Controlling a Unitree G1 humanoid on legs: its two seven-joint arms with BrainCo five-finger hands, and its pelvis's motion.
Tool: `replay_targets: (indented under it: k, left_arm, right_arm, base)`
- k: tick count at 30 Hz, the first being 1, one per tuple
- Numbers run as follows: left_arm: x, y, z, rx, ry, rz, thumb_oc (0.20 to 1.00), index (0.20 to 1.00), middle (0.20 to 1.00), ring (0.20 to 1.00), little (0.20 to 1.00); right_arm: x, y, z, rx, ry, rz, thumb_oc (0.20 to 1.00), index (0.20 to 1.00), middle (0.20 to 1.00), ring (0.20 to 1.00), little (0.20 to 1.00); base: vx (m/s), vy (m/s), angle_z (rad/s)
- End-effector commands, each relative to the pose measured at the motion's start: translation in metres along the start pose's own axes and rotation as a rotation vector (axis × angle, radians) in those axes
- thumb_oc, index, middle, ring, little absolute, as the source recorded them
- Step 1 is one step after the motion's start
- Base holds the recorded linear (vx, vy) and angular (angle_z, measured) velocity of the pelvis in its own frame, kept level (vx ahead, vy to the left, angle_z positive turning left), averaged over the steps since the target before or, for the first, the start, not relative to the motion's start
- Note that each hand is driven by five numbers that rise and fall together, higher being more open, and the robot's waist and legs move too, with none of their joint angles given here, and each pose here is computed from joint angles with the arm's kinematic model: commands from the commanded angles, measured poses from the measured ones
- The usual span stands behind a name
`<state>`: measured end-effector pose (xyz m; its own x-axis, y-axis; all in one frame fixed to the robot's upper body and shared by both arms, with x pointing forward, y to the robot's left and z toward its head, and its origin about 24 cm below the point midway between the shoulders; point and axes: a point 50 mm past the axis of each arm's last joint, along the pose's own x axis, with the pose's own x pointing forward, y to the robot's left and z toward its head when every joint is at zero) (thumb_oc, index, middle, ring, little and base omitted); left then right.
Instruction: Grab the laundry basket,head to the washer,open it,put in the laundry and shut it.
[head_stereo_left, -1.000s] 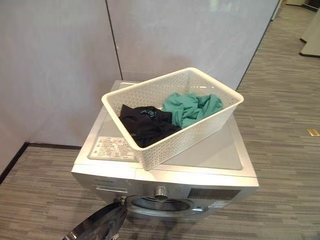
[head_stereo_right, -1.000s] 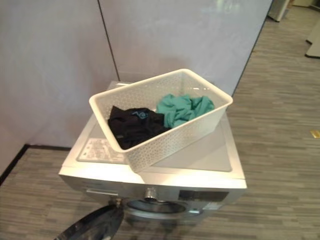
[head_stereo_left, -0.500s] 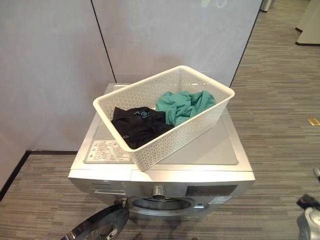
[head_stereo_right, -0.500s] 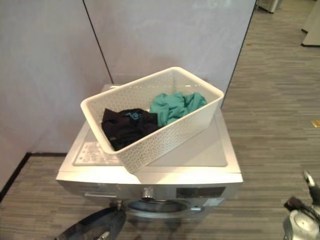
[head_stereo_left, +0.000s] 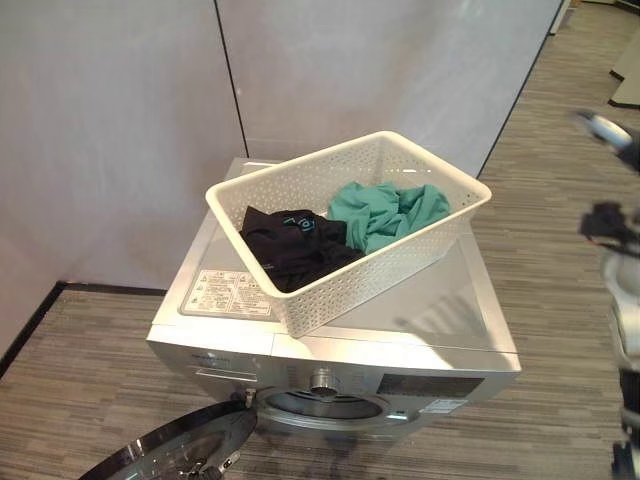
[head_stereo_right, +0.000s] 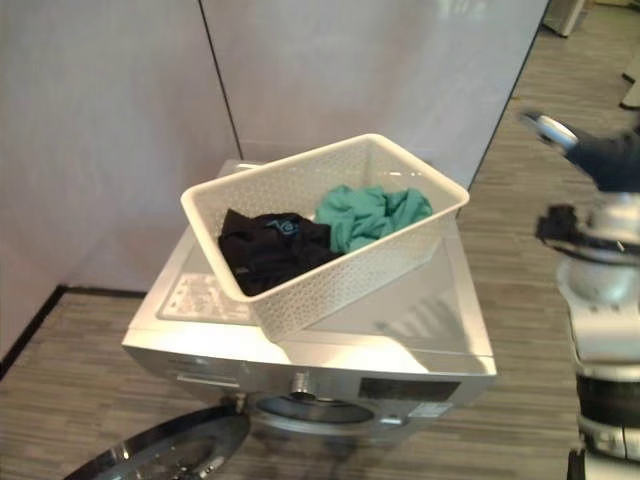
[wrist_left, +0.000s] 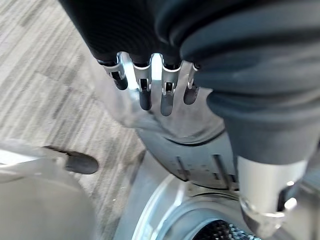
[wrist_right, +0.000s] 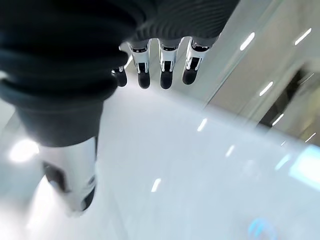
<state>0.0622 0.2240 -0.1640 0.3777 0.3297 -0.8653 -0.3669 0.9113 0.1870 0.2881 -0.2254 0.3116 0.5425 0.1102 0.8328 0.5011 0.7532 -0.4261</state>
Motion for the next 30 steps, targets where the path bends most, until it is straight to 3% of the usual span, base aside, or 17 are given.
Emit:
replay_targets:
  k: [1, 8, 16, 22, 30]
  left_arm:
    - [0.009, 0.03, 0.027, 0.02, -0.054, 0.072, 1.0, 1.0, 1.0, 1.0, 1.0]
    - [0.008, 0.041, 0.022, -0.064, -0.025, 0.09, 1.0, 1.0, 1.0, 1.0, 1.0]
    - [0.007, 0.059, 0.02, -0.116, -0.018, 0.131, 1.0, 1.0, 1.0, 1.0, 1.0]
    - [0.005, 0.064, 0.014, -0.08, -0.006, 0.136, 1.0, 1.0, 1.0, 1.0, 1.0]
    - [0.007, 0.053, 0.02, -0.045, -0.038, 0.092, 1.0, 1.0, 1.0, 1.0, 1.0]
  right_arm:
    - [0.039, -0.002, 0.005, -0.042, 0.001, 0.103, 1.0, 1.0, 1.0, 1.0, 1.0]
    - [0.073, 0.039, -0.006, 0.03, 0.132, 0.455, 1.0, 1.0, 1.0, 1.0, 1.0]
    - [0.048, 0.029, 0.009, -0.021, 0.069, 0.772, 1.0, 1.0, 1.0, 1.0, 1.0]
    - [0.027, 0.006, 0.027, -0.022, 0.007, 0.862, 1.0, 1.0, 1.0, 1.0, 1.0]
    - [0.011, 0.02, 0.03, 0.059, -0.004, 0.928, 1.0, 1.0, 1.0, 1.0, 1.0]
  base:
    - [-0.03, -0.007, 0.05]
    - [-0.01, -0.011, 0.12]
    - [-0.01, -0.025, 0.11]
    - [0.0, -0.003, 0.01]
    - [0.0, -0.001, 0.0]
